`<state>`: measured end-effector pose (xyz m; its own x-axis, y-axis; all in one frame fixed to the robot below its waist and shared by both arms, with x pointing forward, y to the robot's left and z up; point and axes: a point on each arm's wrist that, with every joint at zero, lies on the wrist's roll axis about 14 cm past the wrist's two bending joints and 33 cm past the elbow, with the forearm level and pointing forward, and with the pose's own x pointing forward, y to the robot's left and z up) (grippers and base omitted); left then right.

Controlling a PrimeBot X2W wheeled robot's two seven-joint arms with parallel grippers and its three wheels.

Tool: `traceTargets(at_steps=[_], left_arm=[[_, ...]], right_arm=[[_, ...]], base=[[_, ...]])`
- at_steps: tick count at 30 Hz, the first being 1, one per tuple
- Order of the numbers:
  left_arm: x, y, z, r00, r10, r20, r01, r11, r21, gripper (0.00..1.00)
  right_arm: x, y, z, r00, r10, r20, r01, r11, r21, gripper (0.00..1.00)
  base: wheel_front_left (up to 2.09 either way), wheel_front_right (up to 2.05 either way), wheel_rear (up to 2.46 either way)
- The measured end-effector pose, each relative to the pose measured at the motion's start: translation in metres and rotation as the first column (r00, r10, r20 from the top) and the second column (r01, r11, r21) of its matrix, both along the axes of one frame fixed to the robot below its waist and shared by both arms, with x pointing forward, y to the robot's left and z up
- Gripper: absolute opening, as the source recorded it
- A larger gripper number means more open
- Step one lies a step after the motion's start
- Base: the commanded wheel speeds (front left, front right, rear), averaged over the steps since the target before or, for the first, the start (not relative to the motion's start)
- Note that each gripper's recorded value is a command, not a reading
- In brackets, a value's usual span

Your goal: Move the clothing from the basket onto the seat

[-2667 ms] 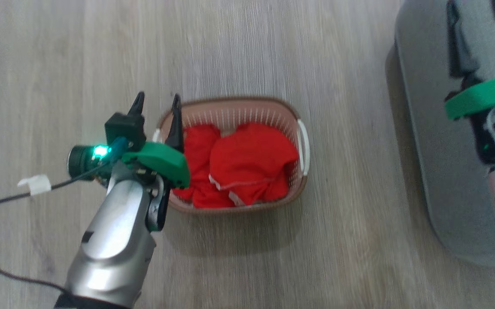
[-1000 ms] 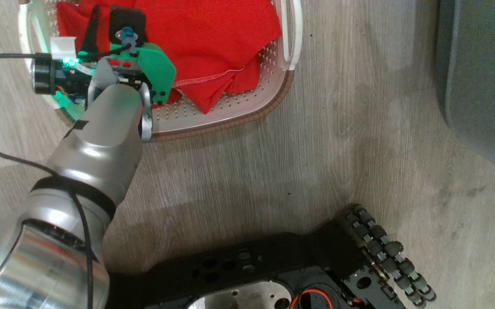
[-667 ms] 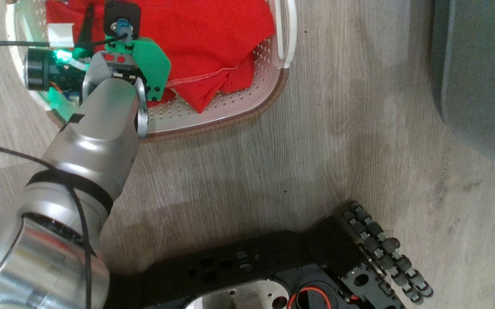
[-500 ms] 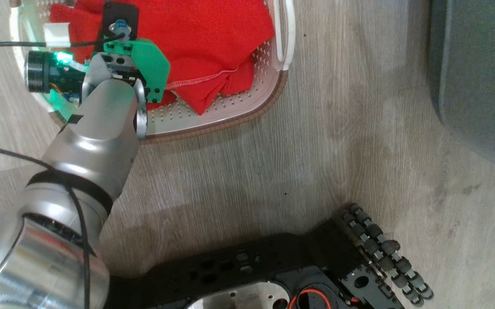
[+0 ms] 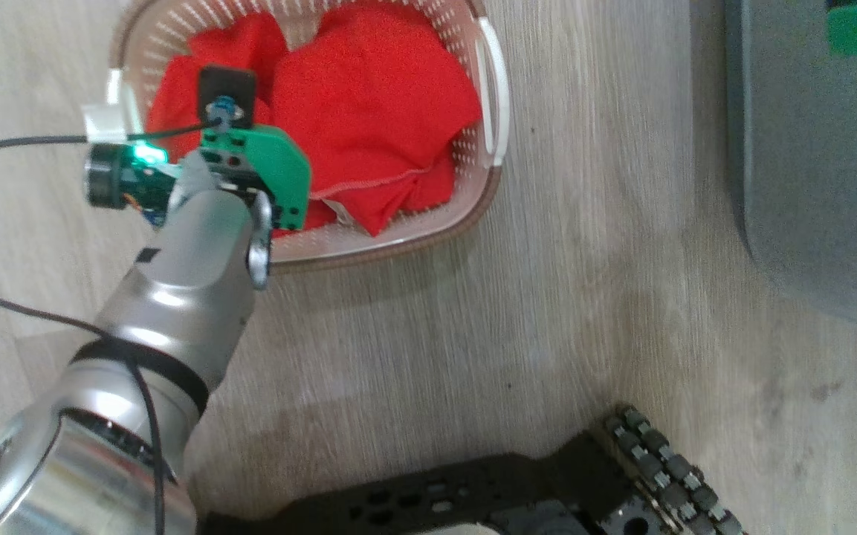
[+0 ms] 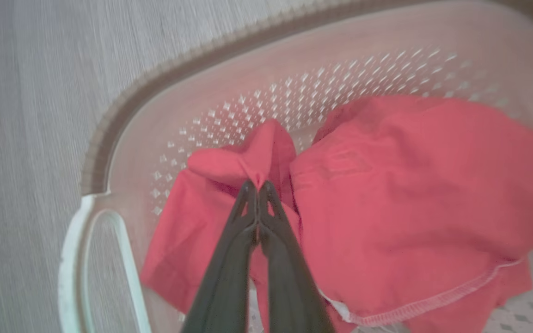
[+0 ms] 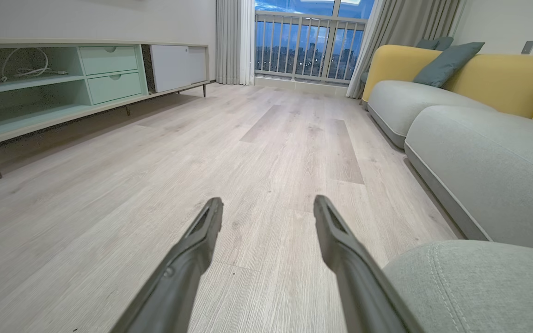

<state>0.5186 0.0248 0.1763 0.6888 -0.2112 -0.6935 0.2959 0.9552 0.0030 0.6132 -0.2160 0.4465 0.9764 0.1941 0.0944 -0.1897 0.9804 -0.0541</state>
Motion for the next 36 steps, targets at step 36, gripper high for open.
traceTargets(at_steps=[36], left_arm=[[-0.006, 0.011, 0.353, 0.696, 0.126, 0.707, 0.082, 0.964, -0.252, 0.00]], right_arm=[[-0.105, 0.061, 0.076, 0.998, 0.068, -0.005, -0.067, 0.993, 0.102, 1.00]], base=[[0.00, 0.00, 0.00]])
